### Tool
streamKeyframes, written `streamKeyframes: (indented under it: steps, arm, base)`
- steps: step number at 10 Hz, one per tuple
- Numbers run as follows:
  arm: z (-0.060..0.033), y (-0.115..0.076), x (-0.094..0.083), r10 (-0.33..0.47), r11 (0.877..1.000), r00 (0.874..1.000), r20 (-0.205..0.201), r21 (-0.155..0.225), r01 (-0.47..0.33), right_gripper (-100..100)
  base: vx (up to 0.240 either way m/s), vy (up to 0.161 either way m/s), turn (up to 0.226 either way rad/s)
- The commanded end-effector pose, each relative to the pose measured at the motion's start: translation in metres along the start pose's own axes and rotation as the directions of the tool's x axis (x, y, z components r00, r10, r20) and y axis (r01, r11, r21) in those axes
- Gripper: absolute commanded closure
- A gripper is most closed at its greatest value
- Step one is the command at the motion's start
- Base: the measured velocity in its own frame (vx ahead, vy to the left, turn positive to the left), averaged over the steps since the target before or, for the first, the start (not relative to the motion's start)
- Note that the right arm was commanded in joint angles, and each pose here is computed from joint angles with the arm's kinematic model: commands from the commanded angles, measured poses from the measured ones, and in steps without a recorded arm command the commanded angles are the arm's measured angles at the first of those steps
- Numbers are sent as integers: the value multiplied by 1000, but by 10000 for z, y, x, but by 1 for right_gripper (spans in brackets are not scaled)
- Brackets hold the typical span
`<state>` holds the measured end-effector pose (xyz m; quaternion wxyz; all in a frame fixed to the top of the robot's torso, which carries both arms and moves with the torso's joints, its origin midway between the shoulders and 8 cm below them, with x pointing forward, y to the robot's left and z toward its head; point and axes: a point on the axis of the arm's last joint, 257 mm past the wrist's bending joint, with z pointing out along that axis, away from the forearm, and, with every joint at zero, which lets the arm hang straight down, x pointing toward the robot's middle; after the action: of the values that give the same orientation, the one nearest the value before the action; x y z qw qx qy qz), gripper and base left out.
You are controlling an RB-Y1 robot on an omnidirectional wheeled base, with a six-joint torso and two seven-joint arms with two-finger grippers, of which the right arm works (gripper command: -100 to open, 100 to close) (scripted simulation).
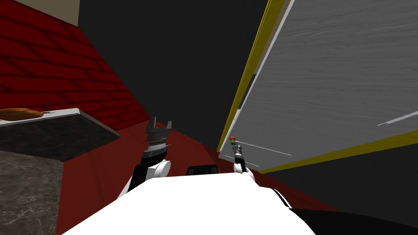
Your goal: Pull the door open
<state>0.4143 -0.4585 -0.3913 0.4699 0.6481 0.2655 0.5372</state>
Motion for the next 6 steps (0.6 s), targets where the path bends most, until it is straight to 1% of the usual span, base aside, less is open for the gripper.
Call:
streamKeyframes:
  steps: [1,2,3,4,6]
  arm:
    - [81,50,143,41,999,999,-29,-22,-42,100]
    - [88,52,132,87,996,996,-22,-24,-87,100]
    - [88,52,132,93,995,995,-22,-24,-93,100]
    - [94,53,122,144,989,989,-15,-26,-144,100]
    - [94,53,122,144,989,989,-15,-26,-144,100]
  base:
    - [-45,-20,61]
    - [-53,-18,85]
    - [-51,-9,52]
    - [-57,-16,88]
    - [-33,-9,20]
